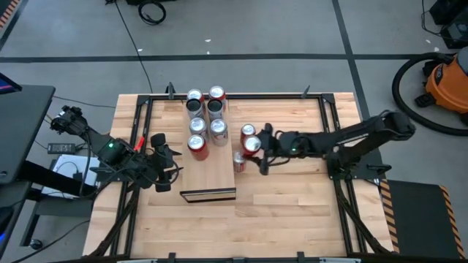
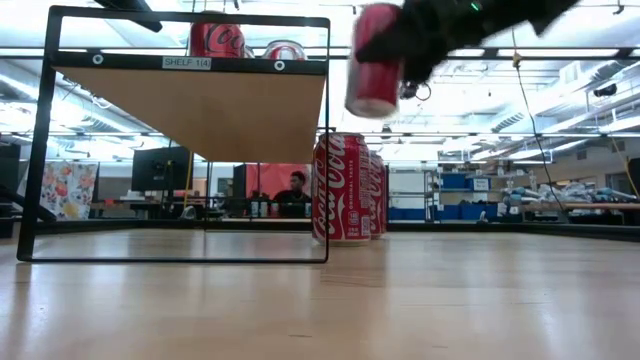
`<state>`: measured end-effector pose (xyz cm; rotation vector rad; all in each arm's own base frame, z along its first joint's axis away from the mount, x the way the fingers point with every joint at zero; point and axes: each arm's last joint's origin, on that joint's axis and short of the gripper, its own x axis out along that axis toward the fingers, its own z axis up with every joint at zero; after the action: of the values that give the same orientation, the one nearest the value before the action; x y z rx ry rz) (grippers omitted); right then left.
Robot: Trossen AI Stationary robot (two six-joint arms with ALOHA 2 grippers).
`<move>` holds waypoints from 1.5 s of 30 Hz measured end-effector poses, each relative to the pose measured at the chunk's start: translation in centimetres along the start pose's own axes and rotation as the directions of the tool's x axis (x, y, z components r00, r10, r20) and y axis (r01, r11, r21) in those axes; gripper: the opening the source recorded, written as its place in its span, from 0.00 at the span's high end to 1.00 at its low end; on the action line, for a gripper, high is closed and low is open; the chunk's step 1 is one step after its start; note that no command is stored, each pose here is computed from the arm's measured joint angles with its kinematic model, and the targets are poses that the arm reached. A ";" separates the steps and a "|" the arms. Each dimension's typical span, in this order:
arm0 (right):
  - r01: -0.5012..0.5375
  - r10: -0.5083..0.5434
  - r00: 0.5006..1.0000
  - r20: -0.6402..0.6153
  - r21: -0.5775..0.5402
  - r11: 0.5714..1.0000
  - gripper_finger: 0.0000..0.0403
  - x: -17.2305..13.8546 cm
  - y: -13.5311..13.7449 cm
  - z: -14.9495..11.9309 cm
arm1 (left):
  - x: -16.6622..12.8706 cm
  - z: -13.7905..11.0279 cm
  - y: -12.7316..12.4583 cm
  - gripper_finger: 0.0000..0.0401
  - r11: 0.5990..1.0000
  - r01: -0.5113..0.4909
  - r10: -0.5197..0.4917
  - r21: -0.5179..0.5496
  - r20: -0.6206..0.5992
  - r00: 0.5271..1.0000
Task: Place canned beverage on shelf
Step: Put the red and black soda can on the shelf and align it with the other red and black soda can
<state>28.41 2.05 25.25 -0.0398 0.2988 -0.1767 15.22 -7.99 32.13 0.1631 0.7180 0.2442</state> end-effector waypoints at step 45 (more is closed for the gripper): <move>-0.142 0.129 0.986 -0.109 -0.123 0.982 0.11 11.5 0.5 4.1 | 2.2 -3.1 -0.1 0.42 0.988 -0.154 0.154 0.004 -0.028 0.988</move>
<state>40.55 0.51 25.76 -0.1404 0.4118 -0.0230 14.80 -7.30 28.38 0.2174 0.7347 0.3941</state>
